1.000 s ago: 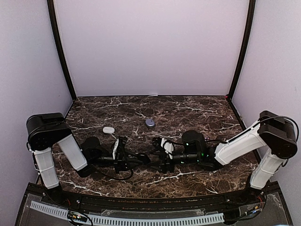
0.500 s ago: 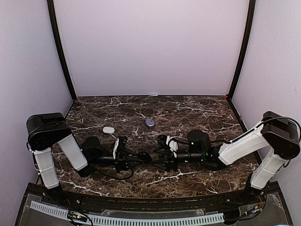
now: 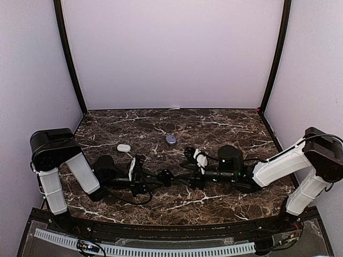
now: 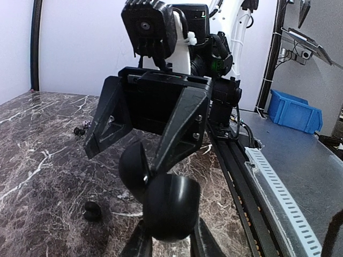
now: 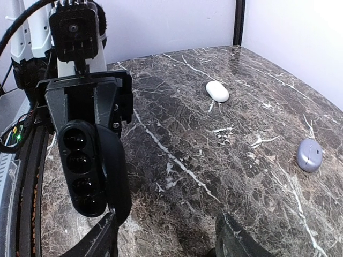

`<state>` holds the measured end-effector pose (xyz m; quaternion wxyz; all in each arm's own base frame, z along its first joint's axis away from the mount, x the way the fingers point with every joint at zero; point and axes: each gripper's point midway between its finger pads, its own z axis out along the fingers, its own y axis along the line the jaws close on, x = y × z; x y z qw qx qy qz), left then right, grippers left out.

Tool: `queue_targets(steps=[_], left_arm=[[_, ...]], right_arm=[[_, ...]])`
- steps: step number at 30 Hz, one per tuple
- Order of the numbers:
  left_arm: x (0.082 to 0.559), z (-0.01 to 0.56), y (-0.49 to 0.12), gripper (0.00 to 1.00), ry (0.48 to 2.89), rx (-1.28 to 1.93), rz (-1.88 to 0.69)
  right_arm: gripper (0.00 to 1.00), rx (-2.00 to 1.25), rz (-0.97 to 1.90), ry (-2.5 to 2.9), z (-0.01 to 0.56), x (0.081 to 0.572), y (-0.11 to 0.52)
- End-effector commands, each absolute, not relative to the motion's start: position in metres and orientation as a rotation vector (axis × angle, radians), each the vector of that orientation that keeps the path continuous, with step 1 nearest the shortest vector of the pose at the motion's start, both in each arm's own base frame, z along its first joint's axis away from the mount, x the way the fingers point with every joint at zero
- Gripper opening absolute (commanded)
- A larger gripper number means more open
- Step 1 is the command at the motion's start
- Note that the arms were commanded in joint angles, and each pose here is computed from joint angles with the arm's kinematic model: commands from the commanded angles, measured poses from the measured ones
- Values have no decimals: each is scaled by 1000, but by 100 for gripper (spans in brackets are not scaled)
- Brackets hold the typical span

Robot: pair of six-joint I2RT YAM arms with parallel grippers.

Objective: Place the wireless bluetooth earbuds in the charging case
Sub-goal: Open the charging case.

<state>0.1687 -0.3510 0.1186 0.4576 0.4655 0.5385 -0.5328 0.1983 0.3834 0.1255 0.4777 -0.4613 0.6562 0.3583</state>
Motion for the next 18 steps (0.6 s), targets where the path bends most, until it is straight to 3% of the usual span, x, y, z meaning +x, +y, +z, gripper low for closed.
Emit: queue_targets(steps=[1,18], left_arm=[[153,147,-353,19,1136,1192,-1343],[155,147,-352,19,1146,1177,-1335]], right_arm=[[60,-1007,810,1570,146,219,374],[63,-1113,916,1484,152,195,380]])
